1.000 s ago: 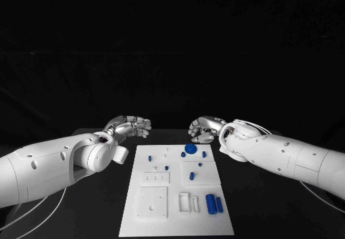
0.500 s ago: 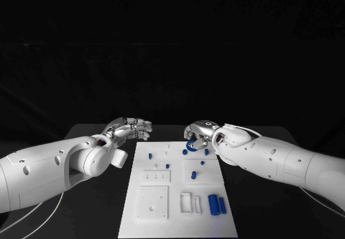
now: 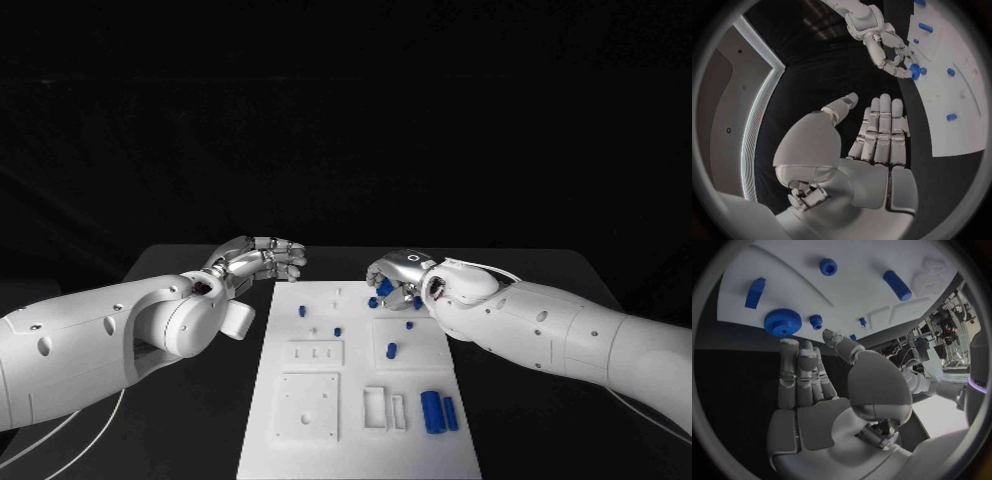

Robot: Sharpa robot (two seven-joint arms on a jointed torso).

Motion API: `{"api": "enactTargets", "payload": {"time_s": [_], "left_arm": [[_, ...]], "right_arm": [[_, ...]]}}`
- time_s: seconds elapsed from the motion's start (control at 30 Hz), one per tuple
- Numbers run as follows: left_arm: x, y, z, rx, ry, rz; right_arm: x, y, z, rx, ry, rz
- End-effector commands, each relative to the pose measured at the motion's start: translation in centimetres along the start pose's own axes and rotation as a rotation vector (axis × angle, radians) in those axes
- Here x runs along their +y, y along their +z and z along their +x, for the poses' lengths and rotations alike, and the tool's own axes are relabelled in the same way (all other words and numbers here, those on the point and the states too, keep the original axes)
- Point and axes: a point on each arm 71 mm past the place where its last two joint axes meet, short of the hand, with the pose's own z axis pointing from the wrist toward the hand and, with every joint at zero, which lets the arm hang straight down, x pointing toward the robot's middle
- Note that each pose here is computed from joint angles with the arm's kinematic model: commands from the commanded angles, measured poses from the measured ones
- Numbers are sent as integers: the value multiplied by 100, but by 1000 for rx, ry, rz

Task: Assemble the parts on the task board

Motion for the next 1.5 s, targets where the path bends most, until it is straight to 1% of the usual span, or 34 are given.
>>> {"api": "enactTargets", "payload": {"time_s": [0.03, 0.3, 0.43, 0.67, 1.07, 1.5], "left_arm": [[-29, 7, 20, 16, 5, 16], [-29, 9, 28, 18, 5, 16], [-29, 12, 37, 21, 5, 16], [-29, 20, 47, 23, 5, 15], [-28, 12, 30, 21, 7, 14], [-28, 9, 27, 21, 10, 14]], "right_arm": [[13, 0, 18, 11, -39, -5], [25, 11, 75, 18, -54, 6], [47, 23, 82, 15, -60, 6], [60, 30, 105, 25, -68, 7], [25, 13, 133, 38, -89, 17], [91, 36, 134, 40, -90, -1]]}}
